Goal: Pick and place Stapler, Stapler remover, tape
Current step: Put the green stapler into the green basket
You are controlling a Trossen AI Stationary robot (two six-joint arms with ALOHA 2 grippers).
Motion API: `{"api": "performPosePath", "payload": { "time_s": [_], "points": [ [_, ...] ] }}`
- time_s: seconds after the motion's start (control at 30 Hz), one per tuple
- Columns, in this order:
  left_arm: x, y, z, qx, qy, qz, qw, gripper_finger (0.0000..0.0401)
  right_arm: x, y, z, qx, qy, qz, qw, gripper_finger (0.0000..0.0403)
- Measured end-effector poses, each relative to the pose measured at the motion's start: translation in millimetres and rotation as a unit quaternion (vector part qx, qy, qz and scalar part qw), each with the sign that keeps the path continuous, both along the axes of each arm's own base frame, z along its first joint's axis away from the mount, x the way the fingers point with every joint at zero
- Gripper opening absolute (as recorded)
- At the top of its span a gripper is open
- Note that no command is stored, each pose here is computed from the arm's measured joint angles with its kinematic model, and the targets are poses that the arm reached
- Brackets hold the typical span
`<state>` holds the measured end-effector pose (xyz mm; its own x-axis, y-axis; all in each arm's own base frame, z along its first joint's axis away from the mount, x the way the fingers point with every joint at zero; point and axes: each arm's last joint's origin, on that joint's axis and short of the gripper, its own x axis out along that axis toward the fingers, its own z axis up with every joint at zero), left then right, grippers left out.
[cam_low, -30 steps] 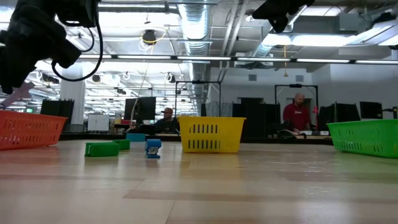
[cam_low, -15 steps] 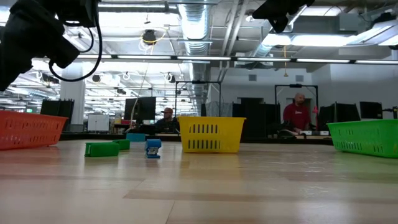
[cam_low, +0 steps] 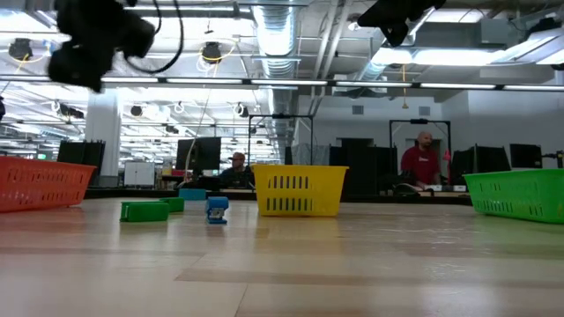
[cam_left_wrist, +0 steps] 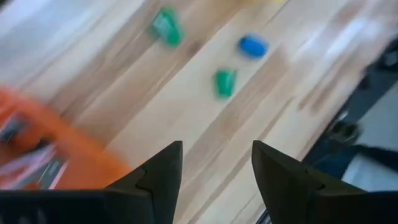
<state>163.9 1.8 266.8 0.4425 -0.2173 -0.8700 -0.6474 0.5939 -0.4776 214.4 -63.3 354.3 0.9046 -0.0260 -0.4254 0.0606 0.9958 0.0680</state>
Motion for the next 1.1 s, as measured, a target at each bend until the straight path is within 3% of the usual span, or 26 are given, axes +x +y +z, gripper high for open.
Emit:
{"api": "performPosePath", "payload": {
  "time_s": [0.47,0.67,0.87,1.1],
  "points": [
    [33.3,2.0,22.8,0.039,-0.207,-0.029,0.977,0.0174,0.0,0.0,0.0,-0.001,0.0,0.001,1.0,0.0],
    [38.0,2.2,31.8,0.046,-0.248,-0.033,0.967,0.0174,-0.1,0.0,0.1,-0.002,0.0,0.001,1.0,0.0],
    [48.1,2.8,57.4,0.107,-0.297,-0.095,0.944,0.0174,-0.1,0.0,0.0,-0.005,0.0,0.002,1.0,0.0],
    [65.0,3.7,69.6,0.185,-0.314,-0.177,0.914,0.0182,-0.1,0.0,0.0,-0.004,0.0,0.002,1.0,0.0]
  ]
}}
